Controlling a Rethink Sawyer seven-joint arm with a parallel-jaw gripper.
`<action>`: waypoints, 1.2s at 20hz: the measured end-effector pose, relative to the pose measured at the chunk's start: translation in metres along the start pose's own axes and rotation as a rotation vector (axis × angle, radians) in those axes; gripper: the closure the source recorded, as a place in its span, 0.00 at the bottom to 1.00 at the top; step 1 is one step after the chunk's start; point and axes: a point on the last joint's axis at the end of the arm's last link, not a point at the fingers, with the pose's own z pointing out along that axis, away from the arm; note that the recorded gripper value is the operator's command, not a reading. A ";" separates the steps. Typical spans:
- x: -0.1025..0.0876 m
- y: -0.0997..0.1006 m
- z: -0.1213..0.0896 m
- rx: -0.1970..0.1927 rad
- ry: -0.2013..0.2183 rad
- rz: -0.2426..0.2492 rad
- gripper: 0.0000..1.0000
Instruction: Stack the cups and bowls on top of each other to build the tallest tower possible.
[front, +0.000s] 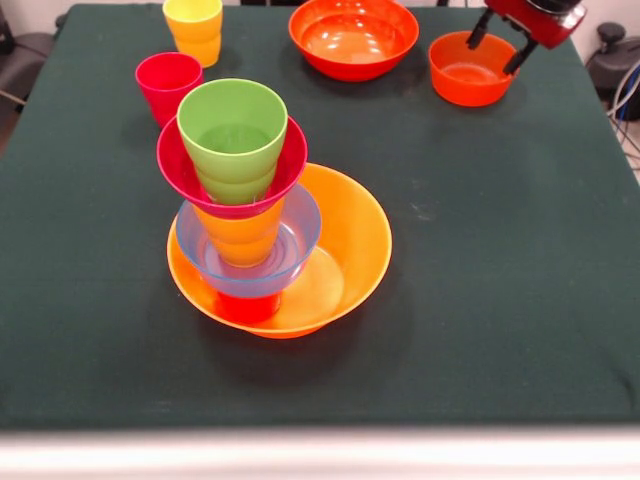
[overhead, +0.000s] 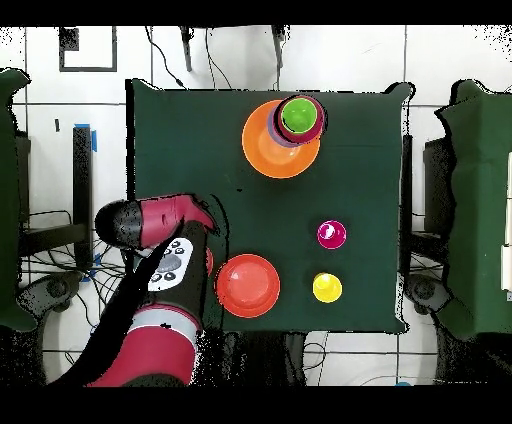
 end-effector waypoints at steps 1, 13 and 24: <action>0.001 0.002 -0.001 -0.002 -0.002 0.000 0.00; 0.007 0.020 -0.001 -0.019 0.004 0.010 0.00; 0.012 0.012 0.037 0.038 0.037 0.011 0.00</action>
